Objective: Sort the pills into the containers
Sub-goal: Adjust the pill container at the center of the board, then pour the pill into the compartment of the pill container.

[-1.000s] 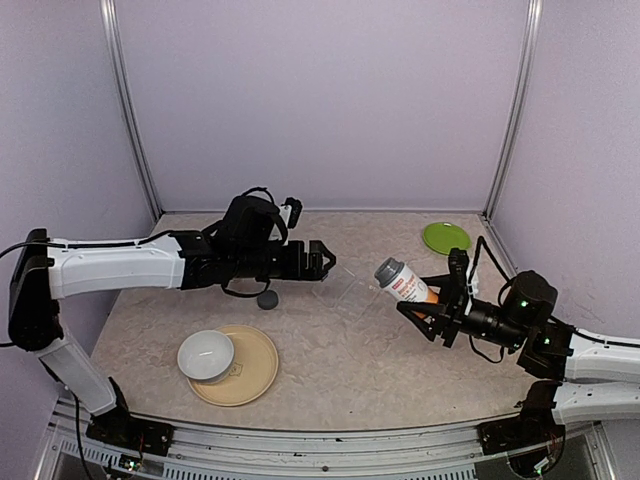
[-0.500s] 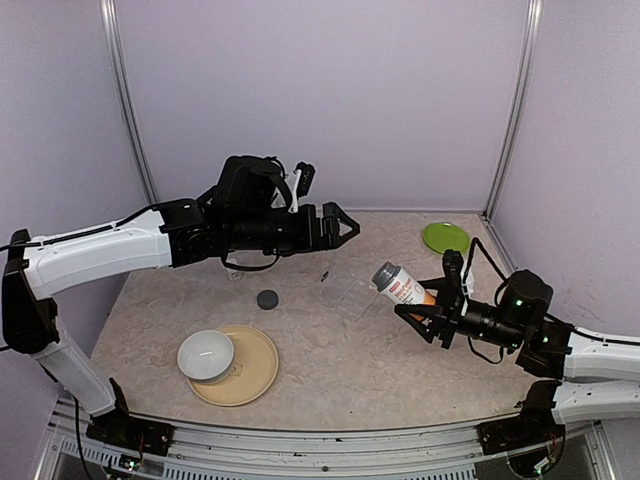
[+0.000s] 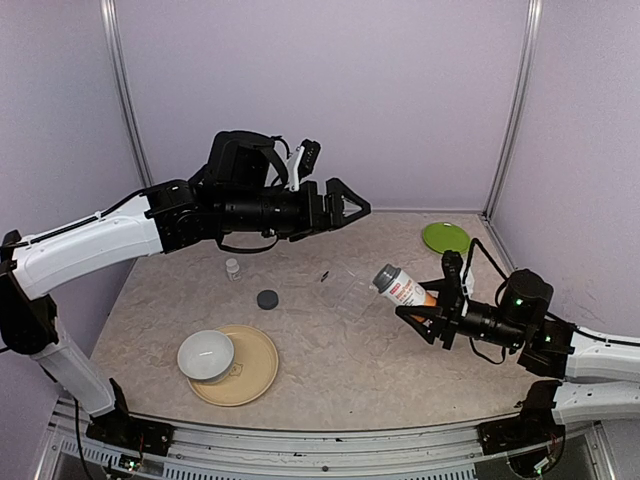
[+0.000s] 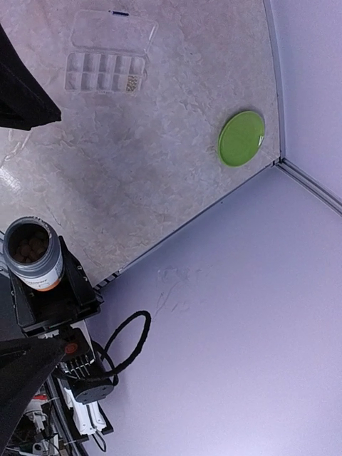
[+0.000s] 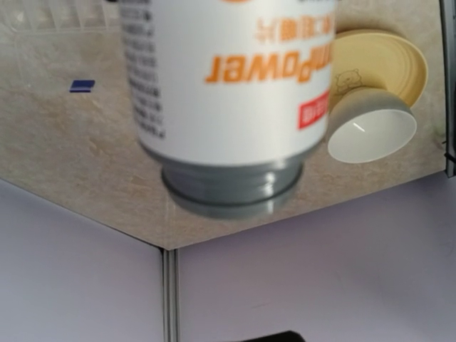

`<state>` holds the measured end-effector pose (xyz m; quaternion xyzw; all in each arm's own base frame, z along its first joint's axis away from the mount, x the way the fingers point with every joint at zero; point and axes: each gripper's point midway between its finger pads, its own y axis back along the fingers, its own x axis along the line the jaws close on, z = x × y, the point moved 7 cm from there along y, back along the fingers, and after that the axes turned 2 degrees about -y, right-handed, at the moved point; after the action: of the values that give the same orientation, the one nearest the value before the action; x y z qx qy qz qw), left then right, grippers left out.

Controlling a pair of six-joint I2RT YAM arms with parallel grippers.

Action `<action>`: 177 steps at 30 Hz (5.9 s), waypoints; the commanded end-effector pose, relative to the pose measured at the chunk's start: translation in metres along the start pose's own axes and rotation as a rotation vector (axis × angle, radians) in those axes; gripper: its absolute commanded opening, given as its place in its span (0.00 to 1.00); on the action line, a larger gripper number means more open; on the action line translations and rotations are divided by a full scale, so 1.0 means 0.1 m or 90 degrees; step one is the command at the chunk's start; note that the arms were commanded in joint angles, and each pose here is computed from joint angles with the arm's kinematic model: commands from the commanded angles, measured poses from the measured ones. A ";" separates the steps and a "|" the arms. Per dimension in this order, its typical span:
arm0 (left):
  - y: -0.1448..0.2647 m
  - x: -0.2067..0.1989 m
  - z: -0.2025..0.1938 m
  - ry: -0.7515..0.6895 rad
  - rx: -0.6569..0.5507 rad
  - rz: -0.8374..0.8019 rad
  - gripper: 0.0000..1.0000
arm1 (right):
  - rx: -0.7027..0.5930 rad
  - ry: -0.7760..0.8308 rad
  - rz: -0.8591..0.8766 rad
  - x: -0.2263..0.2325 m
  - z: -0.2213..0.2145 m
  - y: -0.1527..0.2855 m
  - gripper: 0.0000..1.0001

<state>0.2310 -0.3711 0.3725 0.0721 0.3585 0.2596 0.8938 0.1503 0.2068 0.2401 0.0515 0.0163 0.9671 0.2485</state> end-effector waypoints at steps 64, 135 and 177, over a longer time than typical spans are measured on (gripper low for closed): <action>-1.25 2.26 -1.15 0.090 0.202 0.029 0.47 | -0.013 -0.011 0.007 0.02 -0.04 0.10 0.13; -0.77 1.96 -1.58 0.244 0.145 0.135 0.06 | 0.062 -0.046 -0.096 -0.17 -0.33 0.04 0.17; -0.32 1.64 -1.02 -0.102 0.096 0.065 0.99 | 0.131 -0.031 -0.108 -0.33 -0.77 -0.21 0.15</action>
<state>0.2746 -0.3115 0.2017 0.1602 0.3117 0.2931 0.8895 0.1737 0.2026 0.1443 0.1221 0.1488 0.9242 0.3298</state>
